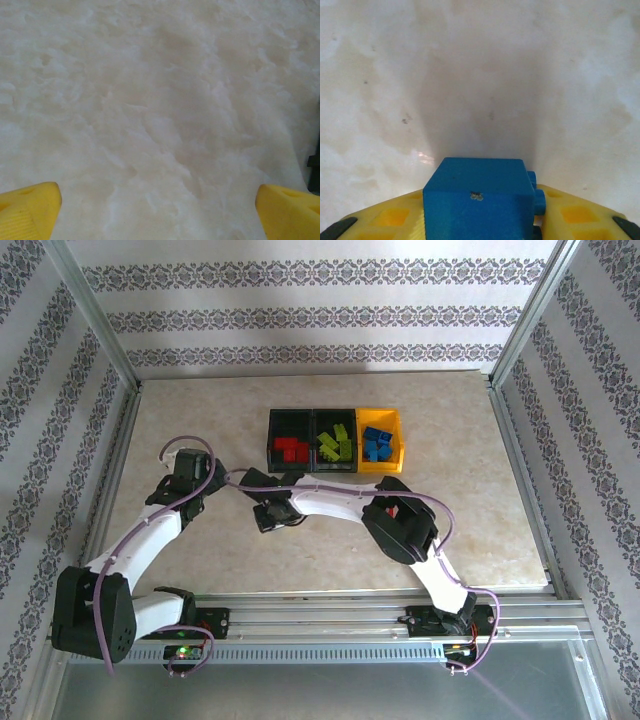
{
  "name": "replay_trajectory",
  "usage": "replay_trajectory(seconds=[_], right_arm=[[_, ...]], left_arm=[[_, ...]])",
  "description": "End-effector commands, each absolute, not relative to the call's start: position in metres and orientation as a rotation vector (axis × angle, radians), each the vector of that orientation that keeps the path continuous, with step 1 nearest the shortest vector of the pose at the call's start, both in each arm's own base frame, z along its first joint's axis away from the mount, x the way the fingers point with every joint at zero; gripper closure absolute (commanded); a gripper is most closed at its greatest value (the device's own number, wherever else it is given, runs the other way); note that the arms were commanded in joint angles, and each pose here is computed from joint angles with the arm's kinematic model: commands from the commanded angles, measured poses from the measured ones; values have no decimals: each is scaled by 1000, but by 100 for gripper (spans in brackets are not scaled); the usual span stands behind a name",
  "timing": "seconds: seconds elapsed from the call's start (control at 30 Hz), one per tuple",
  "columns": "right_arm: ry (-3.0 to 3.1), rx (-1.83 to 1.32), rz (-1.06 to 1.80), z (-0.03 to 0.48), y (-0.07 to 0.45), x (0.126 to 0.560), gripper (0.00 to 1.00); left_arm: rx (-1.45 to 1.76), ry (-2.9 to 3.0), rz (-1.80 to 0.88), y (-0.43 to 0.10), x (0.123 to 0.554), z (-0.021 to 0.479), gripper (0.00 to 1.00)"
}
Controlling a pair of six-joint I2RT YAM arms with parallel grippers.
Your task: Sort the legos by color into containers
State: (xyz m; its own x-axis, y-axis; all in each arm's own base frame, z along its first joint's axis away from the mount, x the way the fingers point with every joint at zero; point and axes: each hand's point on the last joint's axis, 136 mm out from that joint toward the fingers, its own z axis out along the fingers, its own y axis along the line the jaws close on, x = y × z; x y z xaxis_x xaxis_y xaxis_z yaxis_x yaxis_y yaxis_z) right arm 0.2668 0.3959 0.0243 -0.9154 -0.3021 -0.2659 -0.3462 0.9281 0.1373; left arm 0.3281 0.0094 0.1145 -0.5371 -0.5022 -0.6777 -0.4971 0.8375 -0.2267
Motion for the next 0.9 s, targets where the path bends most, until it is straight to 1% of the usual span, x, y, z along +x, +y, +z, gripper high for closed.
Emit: replay_trajectory(seconds=[0.0, 0.3, 0.53, 0.7, 0.87], right_arm=[[2801, -379, 189, 48, 363, 285, 62], [2699, -170, 87, 91, 280, 321, 63], [2601, 23, 49, 126, 213, 359, 63], [2550, 122, 49, 139, 177, 388, 62], [2527, 179, 27, 143, 152, 418, 62]], left_arm=[[-745, 2212, -28, 11, 331, 115, 0], [-730, 2211, -51, 9, 330, 119, 0], [-702, 2208, -64, 6, 328, 127, 0], [-683, 2206, -63, 7, 325, 132, 0], [-669, 2209, -85, 3, 324, 134, 0]])
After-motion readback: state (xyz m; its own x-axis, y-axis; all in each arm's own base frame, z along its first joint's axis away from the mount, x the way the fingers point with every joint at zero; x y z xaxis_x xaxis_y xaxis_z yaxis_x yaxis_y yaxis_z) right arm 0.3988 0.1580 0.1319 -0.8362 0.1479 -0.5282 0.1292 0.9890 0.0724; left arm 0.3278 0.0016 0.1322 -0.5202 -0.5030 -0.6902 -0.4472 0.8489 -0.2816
